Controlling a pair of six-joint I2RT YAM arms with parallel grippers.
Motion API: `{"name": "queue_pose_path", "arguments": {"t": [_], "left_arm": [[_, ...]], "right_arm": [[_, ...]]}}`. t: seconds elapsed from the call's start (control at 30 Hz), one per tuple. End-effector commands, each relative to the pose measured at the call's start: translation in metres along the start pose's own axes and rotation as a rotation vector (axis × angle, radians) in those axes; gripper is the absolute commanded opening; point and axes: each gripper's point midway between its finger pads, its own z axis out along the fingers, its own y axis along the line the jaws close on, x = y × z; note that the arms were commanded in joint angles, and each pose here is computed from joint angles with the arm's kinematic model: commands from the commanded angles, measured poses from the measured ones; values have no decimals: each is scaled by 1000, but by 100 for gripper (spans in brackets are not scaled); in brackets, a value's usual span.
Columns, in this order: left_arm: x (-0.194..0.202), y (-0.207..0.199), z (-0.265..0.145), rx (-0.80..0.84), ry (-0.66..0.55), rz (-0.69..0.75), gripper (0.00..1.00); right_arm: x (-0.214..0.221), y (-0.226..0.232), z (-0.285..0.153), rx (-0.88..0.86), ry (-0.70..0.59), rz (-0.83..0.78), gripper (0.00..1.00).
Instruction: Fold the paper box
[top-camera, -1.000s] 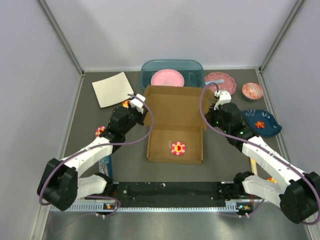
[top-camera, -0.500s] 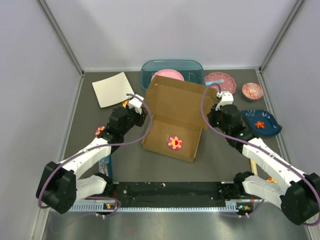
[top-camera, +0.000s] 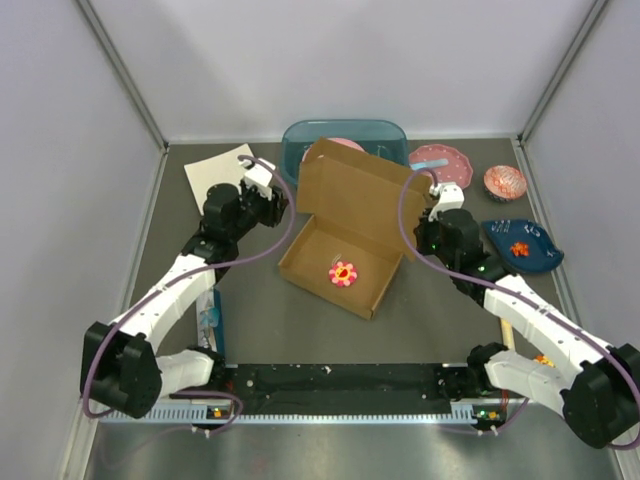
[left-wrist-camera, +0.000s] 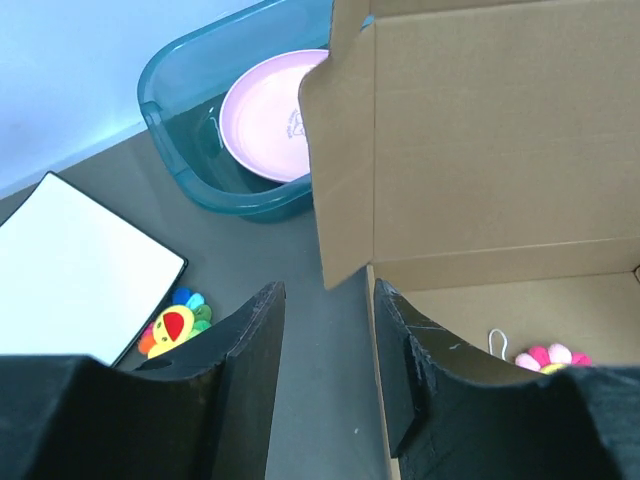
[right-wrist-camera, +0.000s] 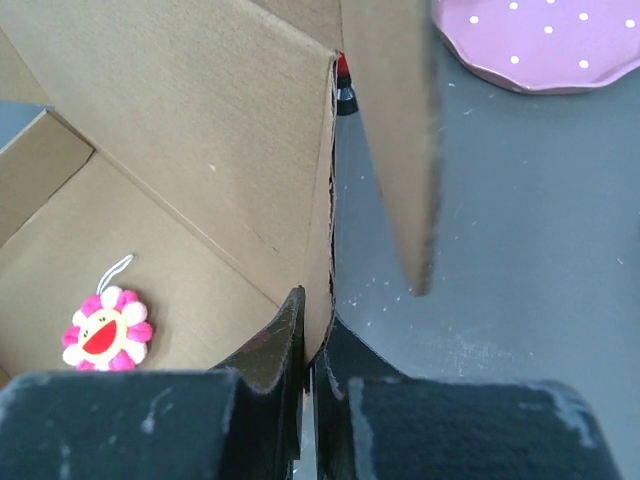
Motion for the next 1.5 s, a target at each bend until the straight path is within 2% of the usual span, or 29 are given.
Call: {"name": "queue_pose_path", "arguments": {"t": [0.0, 0.27, 0.5, 0.67, 0.9, 1.47], "left_arm": [[-10, -4, 10, 57, -20, 28, 47], [4, -15, 41, 224, 72, -15, 47], [17, -13, 33, 212, 80, -11, 45], [22, -5, 26, 167, 81, 12, 39], [18, 24, 12, 29, 33, -6, 51], [17, -1, 32, 195, 19, -85, 54]], "right_arm": [[25, 8, -1, -18, 118, -97, 0], [25, 21, -3, -58, 184, -184, 0], [21, 20, -1, -52, 186, -202, 0], [22, 20, -1, -52, 185, -200, 0], [22, 22, -3, -65, 181, -192, 0], [21, 25, -5, -85, 172, -185, 0]]}}
